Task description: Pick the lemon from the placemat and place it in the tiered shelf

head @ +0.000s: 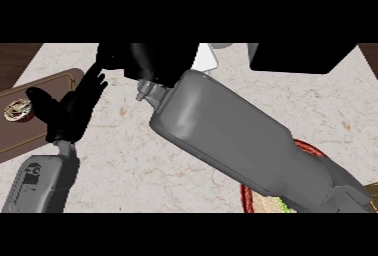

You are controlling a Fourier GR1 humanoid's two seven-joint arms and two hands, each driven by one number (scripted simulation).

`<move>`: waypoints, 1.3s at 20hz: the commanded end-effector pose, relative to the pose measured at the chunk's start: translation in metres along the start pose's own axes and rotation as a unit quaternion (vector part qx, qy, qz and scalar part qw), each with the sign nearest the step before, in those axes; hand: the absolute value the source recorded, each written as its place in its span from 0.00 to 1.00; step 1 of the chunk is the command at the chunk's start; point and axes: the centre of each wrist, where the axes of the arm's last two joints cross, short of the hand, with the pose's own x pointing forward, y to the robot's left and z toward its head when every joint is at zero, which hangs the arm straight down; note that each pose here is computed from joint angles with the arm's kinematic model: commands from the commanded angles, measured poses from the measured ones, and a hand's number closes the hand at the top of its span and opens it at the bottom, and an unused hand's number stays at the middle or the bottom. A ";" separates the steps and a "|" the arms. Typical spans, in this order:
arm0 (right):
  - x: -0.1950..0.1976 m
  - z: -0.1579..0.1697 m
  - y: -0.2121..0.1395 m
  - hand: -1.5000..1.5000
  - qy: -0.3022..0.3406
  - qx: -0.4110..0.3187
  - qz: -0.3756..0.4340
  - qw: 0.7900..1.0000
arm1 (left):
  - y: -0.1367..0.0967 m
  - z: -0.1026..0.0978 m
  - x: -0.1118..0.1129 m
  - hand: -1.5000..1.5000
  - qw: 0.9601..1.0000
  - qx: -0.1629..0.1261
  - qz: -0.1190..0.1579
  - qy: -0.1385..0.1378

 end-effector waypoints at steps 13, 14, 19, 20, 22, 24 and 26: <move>-0.043 -0.002 0.021 1.00 0.114 0.007 -0.049 0.992 | 0.033 0.004 0.002 0.50 0.999 0.035 0.010 0.000; -0.029 0.013 0.023 1.00 0.117 0.005 -0.041 0.992 | 0.028 0.010 0.000 0.50 1.000 0.020 0.009 0.001; -0.064 -0.013 0.035 0.00 0.197 -0.031 -0.039 0.979 | 0.015 0.016 -0.011 0.50 1.000 0.028 0.008 0.007; -0.063 -0.005 0.038 0.00 0.174 -0.046 -0.031 0.983 | 0.024 0.003 0.007 0.50 0.999 0.035 -0.004 -0.001; -0.072 -0.017 0.033 0.00 0.174 -0.068 -0.048 0.981 | 0.025 0.015 0.003 0.50 1.000 0.031 0.005 -0.002; -0.083 -0.004 0.043 0.00 0.153 -0.094 -0.059 0.982 | 0.023 0.009 -0.006 0.50 1.000 0.030 0.002 0.002; -0.086 -0.019 0.034 0.00 0.142 -0.120 -0.071 0.980 | 0.036 0.015 -0.005 0.50 0.999 0.031 0.002 0.003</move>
